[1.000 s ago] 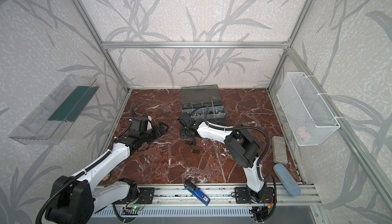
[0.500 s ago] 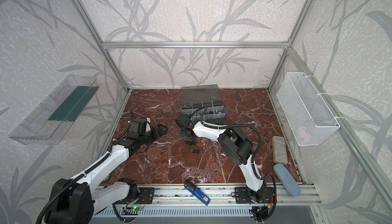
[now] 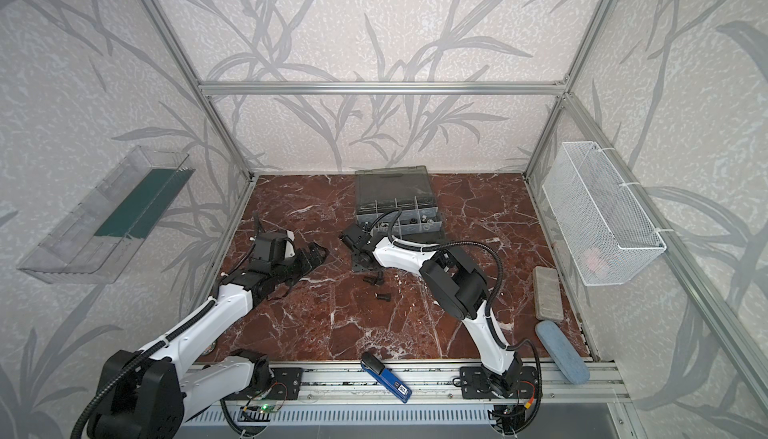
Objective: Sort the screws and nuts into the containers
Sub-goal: 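Move the right gripper back to the pile and grasp another silver hex nut, then lift the silver hex nut and carry it over the box compartments, then open the right gripper to drop the silver hex nut into a compartment, then lower the right gripper beside the box and grasp another silver hex nut, then lift the silver hex nut over the silver-nut compartment with the right gripper, then open the right gripper to drop the silver hex nut in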
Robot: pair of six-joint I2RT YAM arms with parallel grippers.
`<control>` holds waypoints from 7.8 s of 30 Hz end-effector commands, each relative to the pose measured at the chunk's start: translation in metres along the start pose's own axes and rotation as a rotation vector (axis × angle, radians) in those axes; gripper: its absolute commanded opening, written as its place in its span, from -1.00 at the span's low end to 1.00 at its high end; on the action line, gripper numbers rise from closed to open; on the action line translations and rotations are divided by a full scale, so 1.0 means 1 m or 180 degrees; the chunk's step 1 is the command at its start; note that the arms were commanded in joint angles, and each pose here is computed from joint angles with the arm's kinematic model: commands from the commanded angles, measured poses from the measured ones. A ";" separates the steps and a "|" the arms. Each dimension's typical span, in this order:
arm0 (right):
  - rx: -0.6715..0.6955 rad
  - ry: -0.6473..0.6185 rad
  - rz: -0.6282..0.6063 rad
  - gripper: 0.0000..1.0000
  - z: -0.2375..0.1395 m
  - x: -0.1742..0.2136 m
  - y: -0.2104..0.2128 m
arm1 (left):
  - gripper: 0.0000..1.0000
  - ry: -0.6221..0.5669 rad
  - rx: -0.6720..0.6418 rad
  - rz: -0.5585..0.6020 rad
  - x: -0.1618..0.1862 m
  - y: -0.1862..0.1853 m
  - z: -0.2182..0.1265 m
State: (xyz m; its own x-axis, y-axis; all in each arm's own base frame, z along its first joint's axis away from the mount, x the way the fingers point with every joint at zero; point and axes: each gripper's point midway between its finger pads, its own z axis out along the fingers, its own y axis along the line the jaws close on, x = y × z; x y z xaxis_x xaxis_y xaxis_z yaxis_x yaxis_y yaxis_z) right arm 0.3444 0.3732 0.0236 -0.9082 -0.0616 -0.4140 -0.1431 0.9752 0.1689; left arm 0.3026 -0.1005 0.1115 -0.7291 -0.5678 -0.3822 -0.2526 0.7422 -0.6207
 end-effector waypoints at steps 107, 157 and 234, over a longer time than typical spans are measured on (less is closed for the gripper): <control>-0.0997 -0.0425 -0.0888 0.14 -0.084 -0.065 -0.077 | 0.99 0.0088 0.0211 0.0027 -0.003 -0.010 0.007; -0.0104 -0.0442 -0.0560 0.25 0.022 0.001 -0.017 | 0.98 0.0027 0.0090 -0.0041 0.000 0.001 0.002; 0.0082 -0.0723 0.0304 -0.81 -0.043 -0.157 -0.220 | 0.98 0.0030 0.0166 -0.0105 -0.002 -0.004 0.002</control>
State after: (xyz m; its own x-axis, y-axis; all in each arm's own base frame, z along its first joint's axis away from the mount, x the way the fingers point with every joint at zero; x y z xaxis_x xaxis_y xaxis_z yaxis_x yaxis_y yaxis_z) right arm 0.4965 0.1586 0.0884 -0.8008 0.0804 -0.5935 -0.0475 0.9793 0.1967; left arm 0.3045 -0.1032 0.1074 -0.7378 -0.5776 -0.3495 -0.2523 0.7161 -0.6508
